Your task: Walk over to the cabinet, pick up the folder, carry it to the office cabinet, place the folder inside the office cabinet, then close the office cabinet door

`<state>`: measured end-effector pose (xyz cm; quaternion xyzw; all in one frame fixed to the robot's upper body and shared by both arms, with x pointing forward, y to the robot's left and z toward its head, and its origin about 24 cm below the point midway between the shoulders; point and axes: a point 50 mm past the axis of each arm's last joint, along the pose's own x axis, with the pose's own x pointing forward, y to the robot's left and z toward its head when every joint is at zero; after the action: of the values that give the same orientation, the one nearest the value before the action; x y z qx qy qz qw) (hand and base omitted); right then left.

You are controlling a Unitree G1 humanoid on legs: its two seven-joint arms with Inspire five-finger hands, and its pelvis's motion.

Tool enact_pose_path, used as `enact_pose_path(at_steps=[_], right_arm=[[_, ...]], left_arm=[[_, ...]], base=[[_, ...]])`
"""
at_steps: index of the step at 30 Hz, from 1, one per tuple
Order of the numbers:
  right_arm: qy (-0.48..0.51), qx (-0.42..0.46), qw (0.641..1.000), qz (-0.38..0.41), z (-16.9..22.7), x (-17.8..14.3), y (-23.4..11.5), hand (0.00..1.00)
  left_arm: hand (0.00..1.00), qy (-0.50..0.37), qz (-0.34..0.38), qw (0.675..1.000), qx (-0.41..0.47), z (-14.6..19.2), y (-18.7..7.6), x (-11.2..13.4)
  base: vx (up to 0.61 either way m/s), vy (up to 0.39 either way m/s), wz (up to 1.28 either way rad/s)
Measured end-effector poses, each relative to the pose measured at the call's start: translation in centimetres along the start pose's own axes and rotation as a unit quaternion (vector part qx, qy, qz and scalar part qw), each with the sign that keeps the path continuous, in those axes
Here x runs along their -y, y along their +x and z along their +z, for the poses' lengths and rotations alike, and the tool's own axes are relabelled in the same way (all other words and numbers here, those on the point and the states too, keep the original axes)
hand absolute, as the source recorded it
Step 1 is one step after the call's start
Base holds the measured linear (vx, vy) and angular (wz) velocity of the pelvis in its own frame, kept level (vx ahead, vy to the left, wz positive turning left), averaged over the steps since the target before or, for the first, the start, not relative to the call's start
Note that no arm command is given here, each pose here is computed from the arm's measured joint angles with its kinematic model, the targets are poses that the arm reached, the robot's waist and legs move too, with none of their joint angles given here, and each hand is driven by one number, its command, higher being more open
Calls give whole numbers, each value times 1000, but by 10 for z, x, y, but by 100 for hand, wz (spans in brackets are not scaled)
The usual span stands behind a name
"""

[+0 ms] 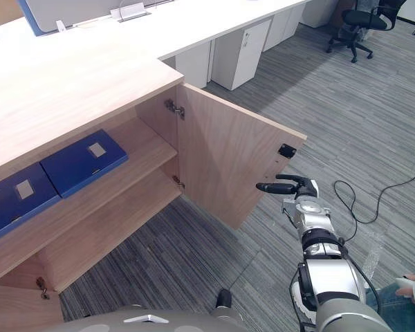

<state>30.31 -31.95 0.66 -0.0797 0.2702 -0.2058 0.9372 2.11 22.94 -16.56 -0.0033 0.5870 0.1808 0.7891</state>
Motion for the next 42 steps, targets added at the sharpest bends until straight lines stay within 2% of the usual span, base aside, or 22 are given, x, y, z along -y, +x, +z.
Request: enact_pose_path(at_steps=[13, 23, 30, 42], right_arm=[[-78, 12, 995, 58, 0, 2, -3, 100], [-134, -26, 990, 26, -33, 63, -18, 100], [-171, -49, 984, 12, -46, 85, -25, 100], [-175, -11, 984, 16, -30, 81, -25, 100]], left_arm=[[100, 2, -4, 1000, 1, 1, 0, -3], [100, 5, -8, 1000, 0, 1, 0, -5], [100, 14, -6, 1000, -13, -7, -1, -10], [100, 20, -11, 1000, -20, -12, -2, -10]], base=[[-37, 2, -3], [-20, 4, -2], [-61, -3, -3], [-41, -2, -3]])
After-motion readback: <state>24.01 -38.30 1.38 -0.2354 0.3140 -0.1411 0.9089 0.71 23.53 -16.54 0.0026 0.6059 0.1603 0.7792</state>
